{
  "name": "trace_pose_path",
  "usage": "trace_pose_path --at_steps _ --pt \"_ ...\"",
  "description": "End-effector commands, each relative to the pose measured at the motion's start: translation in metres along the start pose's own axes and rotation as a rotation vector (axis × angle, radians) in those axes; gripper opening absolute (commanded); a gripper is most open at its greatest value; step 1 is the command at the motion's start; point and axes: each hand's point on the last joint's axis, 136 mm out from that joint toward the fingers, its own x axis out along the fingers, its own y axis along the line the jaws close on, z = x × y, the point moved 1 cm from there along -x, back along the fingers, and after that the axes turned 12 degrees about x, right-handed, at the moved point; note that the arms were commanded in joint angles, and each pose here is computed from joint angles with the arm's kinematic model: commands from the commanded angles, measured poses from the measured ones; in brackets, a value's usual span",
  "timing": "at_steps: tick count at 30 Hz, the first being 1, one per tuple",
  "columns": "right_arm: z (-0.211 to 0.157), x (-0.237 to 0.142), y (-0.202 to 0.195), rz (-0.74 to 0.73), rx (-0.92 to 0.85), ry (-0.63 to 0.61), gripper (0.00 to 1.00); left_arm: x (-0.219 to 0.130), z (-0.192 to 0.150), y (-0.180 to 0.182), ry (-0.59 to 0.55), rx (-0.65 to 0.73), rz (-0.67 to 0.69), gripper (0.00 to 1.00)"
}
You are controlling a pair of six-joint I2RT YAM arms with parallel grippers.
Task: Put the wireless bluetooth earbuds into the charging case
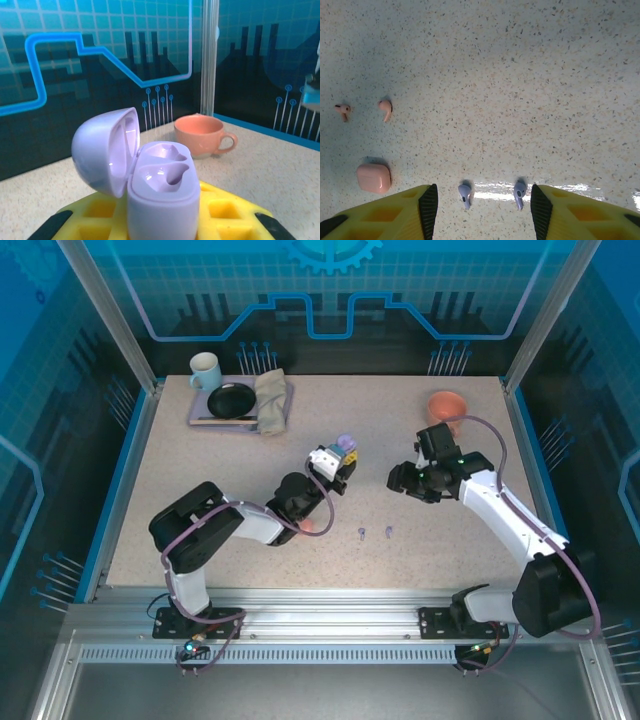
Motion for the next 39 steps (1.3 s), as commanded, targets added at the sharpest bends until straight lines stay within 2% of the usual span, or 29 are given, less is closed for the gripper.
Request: trace_pose_path --at_steps 1,8,15,21,31,39 --pt "0.003 -0.003 0.003 -0.018 0.000 -0.023 0.54 -0.014 0.021 0.004 -0.080 -0.101 -0.070 0.00" --pt "-0.009 0.004 -0.011 -0.121 -0.025 -0.011 0.54 -0.039 0.025 -0.019 -0.107 -0.120 -0.245 0.00" --pt "-0.023 0.014 -0.043 -0.290 0.050 0.011 0.54 -0.053 0.036 -0.037 -0.145 -0.102 -0.372 0.00" --pt "-0.044 0.037 -0.048 -0.325 0.035 0.090 0.52 -0.060 0.047 -0.050 -0.191 -0.073 -0.470 0.00" --pt "-0.069 0.079 -0.044 -0.308 -0.080 0.186 0.42 -0.059 0.051 -0.038 -0.202 -0.076 -0.483 0.00" --pt "-0.079 0.097 -0.048 -0.311 -0.094 0.220 0.38 -0.058 0.049 -0.034 -0.190 -0.079 -0.475 0.00"
